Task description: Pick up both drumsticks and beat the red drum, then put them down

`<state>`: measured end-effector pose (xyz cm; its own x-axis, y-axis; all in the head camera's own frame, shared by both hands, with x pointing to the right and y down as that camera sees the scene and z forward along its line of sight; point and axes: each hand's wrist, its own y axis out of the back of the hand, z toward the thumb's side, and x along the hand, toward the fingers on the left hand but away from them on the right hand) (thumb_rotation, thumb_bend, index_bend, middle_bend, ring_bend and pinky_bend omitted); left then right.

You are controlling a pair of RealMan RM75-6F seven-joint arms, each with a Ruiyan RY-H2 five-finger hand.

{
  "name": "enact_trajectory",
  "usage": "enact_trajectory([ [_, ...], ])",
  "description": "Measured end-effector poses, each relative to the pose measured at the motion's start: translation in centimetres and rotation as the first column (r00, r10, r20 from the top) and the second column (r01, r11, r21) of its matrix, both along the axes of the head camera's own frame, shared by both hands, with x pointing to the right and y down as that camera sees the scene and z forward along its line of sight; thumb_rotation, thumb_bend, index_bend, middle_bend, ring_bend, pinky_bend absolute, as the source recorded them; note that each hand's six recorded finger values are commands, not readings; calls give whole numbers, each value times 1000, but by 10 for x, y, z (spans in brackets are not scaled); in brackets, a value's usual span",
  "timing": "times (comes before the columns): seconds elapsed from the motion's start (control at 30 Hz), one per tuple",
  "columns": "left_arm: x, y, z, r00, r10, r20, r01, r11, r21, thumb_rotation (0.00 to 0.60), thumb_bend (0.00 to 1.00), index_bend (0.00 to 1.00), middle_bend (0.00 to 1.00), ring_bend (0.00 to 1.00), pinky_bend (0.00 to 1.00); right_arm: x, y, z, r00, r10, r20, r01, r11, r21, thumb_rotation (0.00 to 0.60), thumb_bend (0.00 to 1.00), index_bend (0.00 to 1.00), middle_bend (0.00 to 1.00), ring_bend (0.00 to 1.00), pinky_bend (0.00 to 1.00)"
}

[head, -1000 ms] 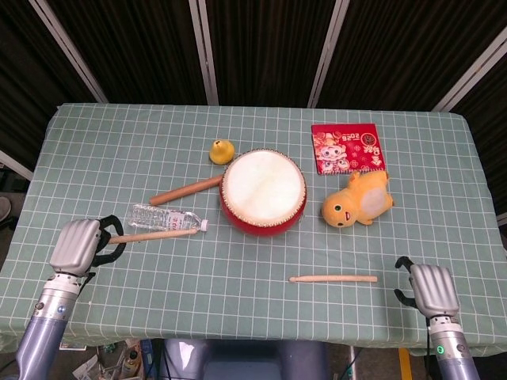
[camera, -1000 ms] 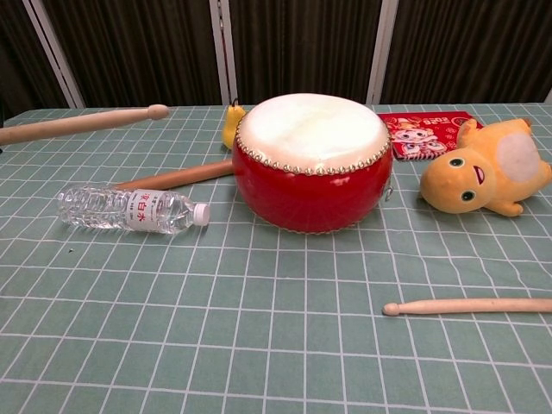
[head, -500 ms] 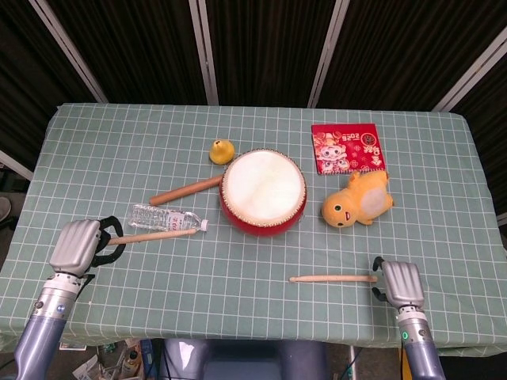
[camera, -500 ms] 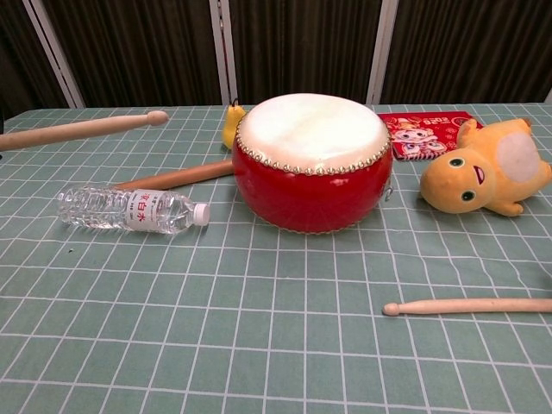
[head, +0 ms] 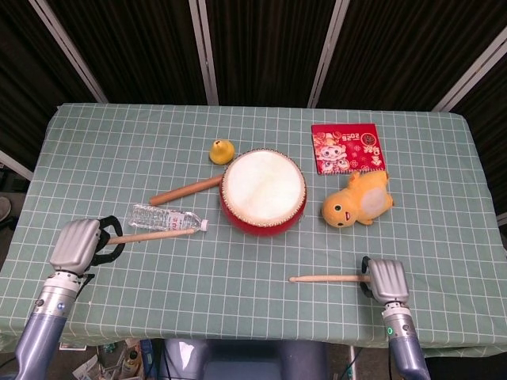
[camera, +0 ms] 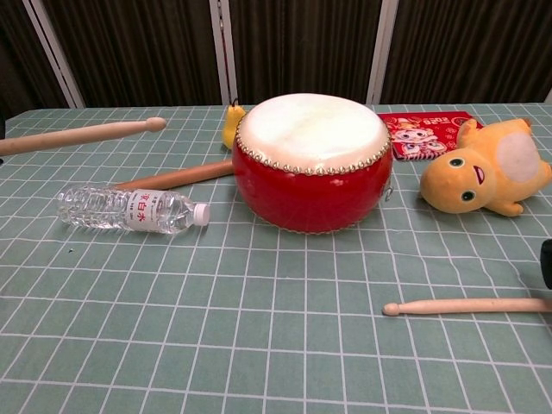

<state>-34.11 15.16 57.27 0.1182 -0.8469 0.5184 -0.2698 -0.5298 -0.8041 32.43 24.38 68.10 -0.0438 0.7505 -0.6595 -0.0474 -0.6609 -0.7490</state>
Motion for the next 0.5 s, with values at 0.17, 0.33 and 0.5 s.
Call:
enact_trajectory([
  [0.17,-1,0,1,1000,-3,1,3,1000,-1,600,559,753,1000,1000,1000,-5,0,4,1000,-2,-5,2,1000,-8,600,333,517,1000,1000,1000],
  [0.33,-1,-1,1,1000,-5,1,5,1000,-3,600,558,753,1000,1000,1000,-6,4,10,1000,-7,-28,6,999,-36,600,333,517,1000,1000,1000],
  [0.5,-1,-1,1,1000,-4,0,4,1000,-3,600,558,753,1000,1000,1000,-6,7,15,999,-8,-40,6,999,-51,600,333,517,1000,1000,1000],
])
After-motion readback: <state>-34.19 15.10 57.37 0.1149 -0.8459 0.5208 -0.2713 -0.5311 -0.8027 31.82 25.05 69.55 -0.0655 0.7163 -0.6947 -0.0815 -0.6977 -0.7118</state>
